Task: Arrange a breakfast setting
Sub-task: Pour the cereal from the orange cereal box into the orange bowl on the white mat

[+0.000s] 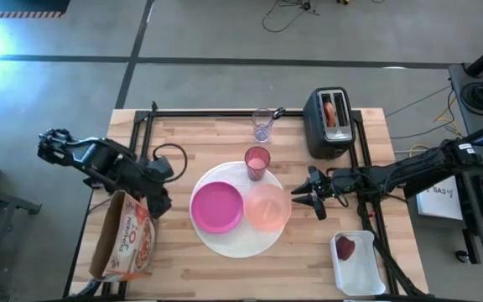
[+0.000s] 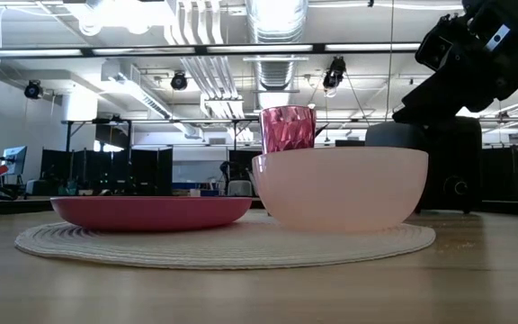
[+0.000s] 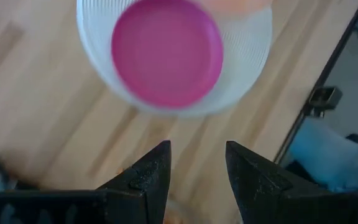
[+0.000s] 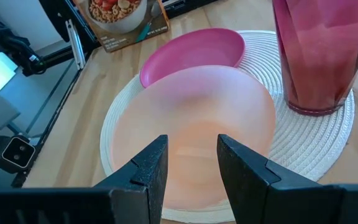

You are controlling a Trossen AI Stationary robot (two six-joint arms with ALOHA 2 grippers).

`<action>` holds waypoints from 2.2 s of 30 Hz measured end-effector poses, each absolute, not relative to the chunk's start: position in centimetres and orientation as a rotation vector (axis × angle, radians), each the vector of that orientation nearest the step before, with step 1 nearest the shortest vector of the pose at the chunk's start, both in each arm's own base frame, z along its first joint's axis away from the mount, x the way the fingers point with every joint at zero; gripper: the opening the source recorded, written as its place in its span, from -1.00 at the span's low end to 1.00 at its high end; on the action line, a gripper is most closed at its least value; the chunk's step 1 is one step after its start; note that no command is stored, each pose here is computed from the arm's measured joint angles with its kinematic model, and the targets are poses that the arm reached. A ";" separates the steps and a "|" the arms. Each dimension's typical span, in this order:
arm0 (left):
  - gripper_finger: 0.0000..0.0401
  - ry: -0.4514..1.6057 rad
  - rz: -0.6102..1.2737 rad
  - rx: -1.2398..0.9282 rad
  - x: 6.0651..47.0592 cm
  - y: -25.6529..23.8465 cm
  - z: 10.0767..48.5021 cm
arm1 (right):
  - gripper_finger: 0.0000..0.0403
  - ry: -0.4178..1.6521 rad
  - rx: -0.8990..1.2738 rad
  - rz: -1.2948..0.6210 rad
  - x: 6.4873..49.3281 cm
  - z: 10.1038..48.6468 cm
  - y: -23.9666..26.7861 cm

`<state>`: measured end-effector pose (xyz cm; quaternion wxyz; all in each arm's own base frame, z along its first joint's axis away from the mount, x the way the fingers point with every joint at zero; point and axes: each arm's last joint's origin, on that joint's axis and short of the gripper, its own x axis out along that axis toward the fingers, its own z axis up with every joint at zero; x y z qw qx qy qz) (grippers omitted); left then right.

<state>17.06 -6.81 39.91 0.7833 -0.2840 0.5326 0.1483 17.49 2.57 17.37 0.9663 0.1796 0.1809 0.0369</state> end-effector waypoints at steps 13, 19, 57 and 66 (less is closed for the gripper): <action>-0.32 1.077 0.314 -0.814 16.1 -6.6 44.3 | -0.37 0.376 0.362 0.073 17.5 17.3 2.6; -0.32 1.170 0.240 -0.649 17.2 -7.1 42.7 | -0.37 0.376 0.362 0.073 17.5 17.3 2.6; -0.54 0.947 -0.361 0.525 19.4 -7.6 42.8 | -0.37 0.376 0.362 0.073 17.5 17.3 2.6; -0.55 1.159 -0.087 0.050 18.2 -7.3 42.0 | -0.37 0.376 0.362 0.072 17.5 17.3 2.6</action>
